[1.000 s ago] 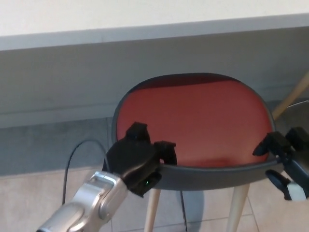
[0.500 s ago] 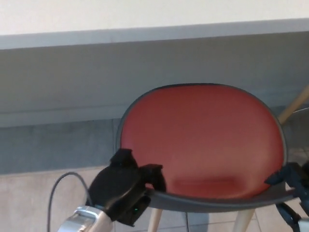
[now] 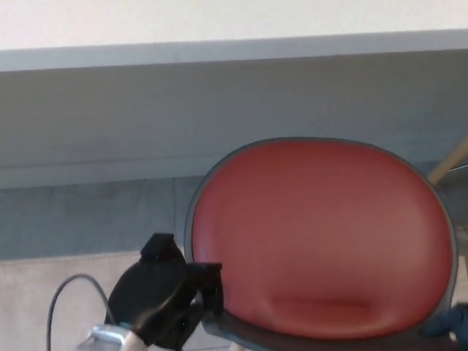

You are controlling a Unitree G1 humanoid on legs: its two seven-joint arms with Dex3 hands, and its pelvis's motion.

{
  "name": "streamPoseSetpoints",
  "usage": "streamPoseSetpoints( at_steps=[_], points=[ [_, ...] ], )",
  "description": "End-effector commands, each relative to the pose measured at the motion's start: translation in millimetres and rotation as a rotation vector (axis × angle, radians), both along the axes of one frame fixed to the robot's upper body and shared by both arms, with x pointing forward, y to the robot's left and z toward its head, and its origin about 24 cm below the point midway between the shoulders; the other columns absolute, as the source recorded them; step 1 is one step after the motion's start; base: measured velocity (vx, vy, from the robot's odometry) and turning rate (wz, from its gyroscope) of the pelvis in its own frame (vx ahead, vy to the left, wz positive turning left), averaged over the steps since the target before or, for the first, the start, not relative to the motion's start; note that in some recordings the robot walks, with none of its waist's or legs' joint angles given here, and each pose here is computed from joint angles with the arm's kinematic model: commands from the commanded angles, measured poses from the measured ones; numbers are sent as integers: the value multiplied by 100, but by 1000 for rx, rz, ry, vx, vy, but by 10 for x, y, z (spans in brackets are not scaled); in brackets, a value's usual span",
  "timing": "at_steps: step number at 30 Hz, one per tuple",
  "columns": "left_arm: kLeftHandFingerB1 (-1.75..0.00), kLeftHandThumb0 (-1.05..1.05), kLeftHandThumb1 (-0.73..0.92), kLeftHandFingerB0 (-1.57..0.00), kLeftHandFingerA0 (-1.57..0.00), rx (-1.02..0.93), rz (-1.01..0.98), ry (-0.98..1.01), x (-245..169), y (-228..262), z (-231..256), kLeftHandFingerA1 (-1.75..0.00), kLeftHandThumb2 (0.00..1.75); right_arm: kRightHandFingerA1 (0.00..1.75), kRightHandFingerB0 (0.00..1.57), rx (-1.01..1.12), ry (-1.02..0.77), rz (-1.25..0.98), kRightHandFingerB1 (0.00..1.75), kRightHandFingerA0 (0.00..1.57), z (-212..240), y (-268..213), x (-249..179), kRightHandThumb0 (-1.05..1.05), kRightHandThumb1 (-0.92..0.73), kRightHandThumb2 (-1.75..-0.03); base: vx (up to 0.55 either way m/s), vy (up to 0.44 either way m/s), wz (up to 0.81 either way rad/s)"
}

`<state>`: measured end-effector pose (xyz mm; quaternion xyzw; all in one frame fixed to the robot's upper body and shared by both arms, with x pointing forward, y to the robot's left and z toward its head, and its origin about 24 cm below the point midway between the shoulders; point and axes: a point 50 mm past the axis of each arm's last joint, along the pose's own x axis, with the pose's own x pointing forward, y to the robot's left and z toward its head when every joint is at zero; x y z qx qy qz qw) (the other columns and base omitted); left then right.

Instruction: The robot walks towards a chair to grab it and pulls it towards itself

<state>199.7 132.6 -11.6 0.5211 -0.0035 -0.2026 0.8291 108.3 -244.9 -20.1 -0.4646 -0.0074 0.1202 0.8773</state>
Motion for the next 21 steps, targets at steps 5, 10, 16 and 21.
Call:
streamPoseSetpoints(
  at_steps=[5, 10, 16, 21],
  points=[
    [-92, -18, 67, -79, -82, -191, 50, 100, -643, 27, -76, -153, 86, 175, 77, 13, 88, -17, 158, 93, 47, -5, -300, -26, -55, -125, 0, 0, 0],
    [-157, -18, 53, -65, -83, -295, 86, 98, -787, -101, -109, -175, 113, 175, 80, 41, 68, -15, 158, 98, 102, 56, -309, -22, -52, -129, 0, 0, 0],
    [-156, -20, 55, -72, -83, -374, 94, 45, -803, -215, -93, -175, 115, 175, 73, 82, 42, -3, 160, 88, 155, 110, -330, -28, -58, -122, 0, 0, 0],
    [-168, -18, 57, -68, -81, -430, 141, 56, -835, -273, -121, -175, 110, 175, 72, 80, 22, -9, 165, 91, 196, 77, -325, -24, -60, -116, 0, 0, 0]
  ],
)
